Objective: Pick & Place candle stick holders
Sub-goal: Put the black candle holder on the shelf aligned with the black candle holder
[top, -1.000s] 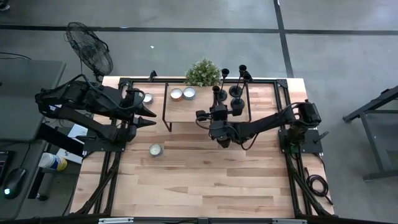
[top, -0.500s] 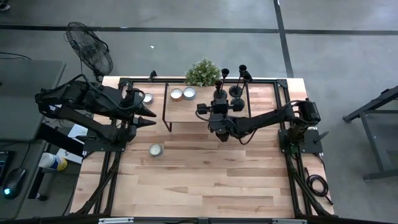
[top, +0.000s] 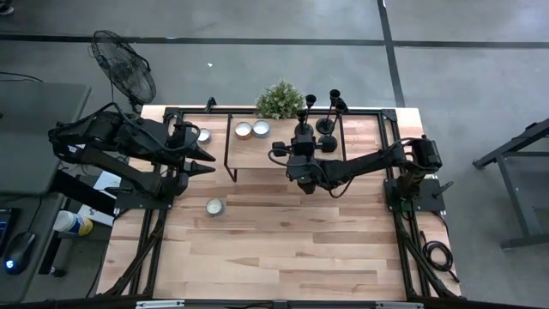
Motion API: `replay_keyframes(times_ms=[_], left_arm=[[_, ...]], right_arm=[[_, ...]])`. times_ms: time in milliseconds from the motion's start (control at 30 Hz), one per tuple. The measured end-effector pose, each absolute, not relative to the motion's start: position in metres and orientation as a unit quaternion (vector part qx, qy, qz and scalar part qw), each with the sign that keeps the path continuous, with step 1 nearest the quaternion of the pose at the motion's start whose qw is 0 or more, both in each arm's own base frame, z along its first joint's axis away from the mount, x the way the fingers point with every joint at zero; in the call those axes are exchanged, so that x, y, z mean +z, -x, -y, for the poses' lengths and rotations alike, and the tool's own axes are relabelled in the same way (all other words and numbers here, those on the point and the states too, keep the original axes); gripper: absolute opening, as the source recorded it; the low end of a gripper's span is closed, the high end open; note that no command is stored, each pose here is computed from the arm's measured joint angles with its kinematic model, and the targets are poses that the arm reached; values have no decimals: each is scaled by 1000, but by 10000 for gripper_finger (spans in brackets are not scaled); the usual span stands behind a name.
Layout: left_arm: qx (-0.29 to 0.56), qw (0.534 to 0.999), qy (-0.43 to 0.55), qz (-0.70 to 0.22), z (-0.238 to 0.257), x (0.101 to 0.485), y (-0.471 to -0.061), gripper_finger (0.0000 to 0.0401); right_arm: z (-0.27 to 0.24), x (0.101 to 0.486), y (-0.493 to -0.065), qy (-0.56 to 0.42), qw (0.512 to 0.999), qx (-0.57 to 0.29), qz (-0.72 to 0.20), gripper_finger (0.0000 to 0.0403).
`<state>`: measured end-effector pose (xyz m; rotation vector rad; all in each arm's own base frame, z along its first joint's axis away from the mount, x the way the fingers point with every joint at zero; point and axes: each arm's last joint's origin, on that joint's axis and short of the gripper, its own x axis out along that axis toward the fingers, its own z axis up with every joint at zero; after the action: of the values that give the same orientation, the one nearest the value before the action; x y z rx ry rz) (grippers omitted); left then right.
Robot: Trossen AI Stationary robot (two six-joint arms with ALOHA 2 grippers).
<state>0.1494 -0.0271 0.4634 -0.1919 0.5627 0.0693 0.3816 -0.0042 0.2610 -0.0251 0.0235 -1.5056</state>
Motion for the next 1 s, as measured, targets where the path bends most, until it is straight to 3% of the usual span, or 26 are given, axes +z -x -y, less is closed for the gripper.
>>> replay_keyframes(times_ms=[300, 733, 1000], left_arm=[[34, 956, 91, -277, 27, 463, -149, 131], [34, 956, 91, -277, 27, 463, -149, 131], [34, 956, 91, -277, 27, 463, -149, 131]], right_arm=[[4, 261, -382, 16, 730, -683, -15, 23], [4, 261, -382, 35, 729, -682, -33, 93], [-6, 261, -382, 57, 736, -672, -52, 107]])
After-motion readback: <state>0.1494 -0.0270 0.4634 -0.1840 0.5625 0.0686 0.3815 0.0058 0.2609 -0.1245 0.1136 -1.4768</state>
